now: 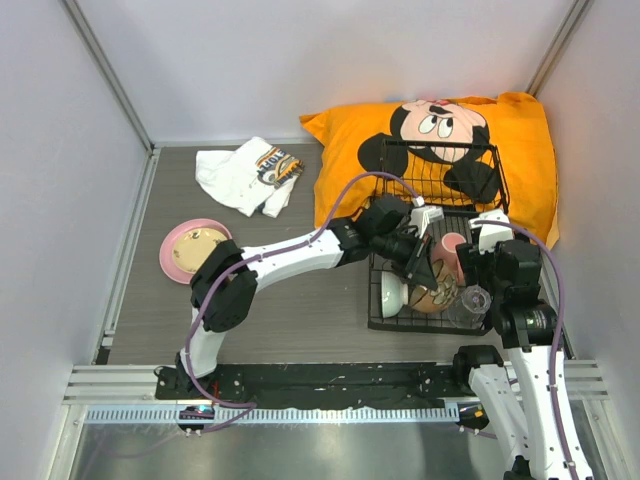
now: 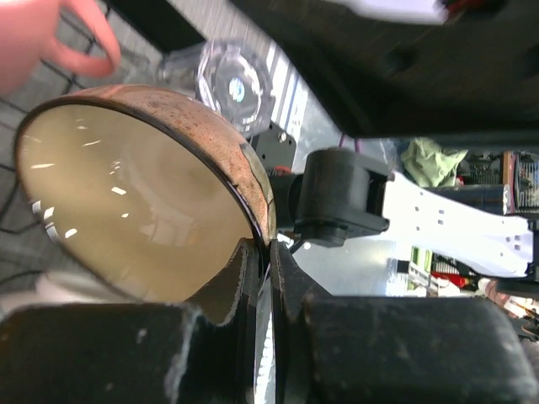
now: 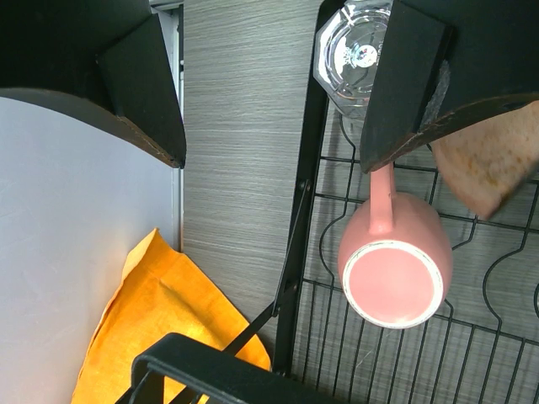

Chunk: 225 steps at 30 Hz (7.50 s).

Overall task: Unload the mixed dishes from the dish rack
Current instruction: Pick up the bowl from the dish rack, then place the bowl at the center of the board, then pick up the bowl from the dish rack.

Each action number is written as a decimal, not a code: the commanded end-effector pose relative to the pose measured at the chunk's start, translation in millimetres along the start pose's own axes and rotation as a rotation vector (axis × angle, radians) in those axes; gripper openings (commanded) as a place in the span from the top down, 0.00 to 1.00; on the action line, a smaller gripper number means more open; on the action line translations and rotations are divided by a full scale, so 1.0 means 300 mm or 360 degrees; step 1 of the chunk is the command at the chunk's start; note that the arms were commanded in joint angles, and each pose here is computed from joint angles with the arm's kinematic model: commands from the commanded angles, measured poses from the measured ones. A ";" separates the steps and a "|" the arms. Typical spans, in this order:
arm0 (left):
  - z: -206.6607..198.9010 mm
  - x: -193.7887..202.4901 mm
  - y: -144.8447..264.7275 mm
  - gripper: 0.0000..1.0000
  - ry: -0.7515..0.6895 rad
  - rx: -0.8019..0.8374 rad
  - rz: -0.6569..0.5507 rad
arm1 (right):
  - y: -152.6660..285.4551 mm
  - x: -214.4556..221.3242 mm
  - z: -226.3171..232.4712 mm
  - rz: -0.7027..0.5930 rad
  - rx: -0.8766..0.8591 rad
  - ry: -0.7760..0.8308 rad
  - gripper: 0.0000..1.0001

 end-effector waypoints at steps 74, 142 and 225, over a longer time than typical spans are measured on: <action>-0.034 -0.200 0.611 1.00 -0.0418 -0.0464 -0.0463 | -0.055 -0.011 0.020 -0.0029 -0.0019 -0.0051 0.13; 0.709 0.179 1.013 1.00 -0.0825 -0.2088 0.0059 | -0.052 -0.003 0.059 -0.0053 -0.0131 -0.0033 0.13; 0.081 0.123 0.108 0.28 -0.0336 -0.0213 -0.0062 | -0.032 -0.077 0.055 -0.0140 -0.0145 -0.0163 0.06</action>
Point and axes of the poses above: each gripper's point midway between its finger pads, its own y axis back along the fingers, its own z axis along the line the jaws close on, x = y × z, the point moved 2 cm from there along y, back along the fingers, and after that the axes turned 7 degrees about -y, right-handed, at the moved point
